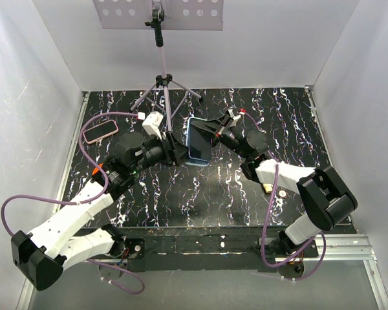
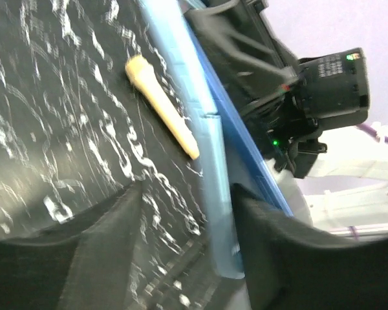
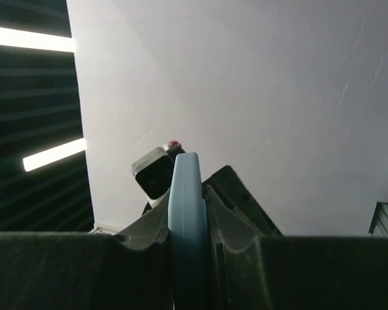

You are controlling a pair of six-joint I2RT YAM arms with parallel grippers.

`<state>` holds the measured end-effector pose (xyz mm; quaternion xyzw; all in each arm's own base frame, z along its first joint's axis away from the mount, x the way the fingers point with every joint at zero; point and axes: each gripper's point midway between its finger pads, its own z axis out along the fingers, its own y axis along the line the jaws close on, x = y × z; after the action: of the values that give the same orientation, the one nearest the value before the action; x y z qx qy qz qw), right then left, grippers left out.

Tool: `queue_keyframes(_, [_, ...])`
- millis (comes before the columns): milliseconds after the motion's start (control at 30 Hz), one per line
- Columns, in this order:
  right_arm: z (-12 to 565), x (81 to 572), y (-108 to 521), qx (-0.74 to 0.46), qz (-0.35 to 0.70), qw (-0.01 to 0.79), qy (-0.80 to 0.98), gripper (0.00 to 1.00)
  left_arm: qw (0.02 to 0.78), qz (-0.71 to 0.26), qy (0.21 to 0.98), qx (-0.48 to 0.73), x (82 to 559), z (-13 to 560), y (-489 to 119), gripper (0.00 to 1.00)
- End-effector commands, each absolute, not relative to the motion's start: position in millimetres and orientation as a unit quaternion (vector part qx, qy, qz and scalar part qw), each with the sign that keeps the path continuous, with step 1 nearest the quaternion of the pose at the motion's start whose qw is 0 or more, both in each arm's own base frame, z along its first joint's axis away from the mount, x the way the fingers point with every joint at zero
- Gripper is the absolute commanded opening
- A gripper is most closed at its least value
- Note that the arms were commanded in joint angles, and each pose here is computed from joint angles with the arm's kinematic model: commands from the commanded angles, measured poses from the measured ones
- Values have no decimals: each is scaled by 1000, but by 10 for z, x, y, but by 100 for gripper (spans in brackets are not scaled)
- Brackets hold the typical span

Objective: Take the phone out of the phone case
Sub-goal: Remove the phone case from the phone.

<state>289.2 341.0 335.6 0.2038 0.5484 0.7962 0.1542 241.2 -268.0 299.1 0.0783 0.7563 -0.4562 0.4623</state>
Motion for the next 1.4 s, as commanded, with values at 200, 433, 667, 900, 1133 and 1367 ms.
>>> queue_keyframes(200, [3985,1885,3169,-46,869,99,483,1,374,-424,823,43,1996,2724,-2258,97])
queue_keyframes(433, [3795,2069,3030,-35,850,126,510,1,383,-441,811,17,1953,2939,-2148,98])
queue_keyframes(667, [3660,2186,3040,-50,819,156,550,1,391,-516,762,-2,1961,3312,-2278,95])
queue_keyframes(900, [3620,2109,3095,-91,777,178,597,1,343,-589,730,48,1982,3555,-2623,87])
queue_keyframes(1133, [3681,1987,3168,-119,774,168,599,1,328,-619,712,53,2092,3610,-2779,65])
queue_keyframes(1367, [3654,1906,3187,-132,771,163,601,1,341,-643,685,29,2101,3708,-2753,57])
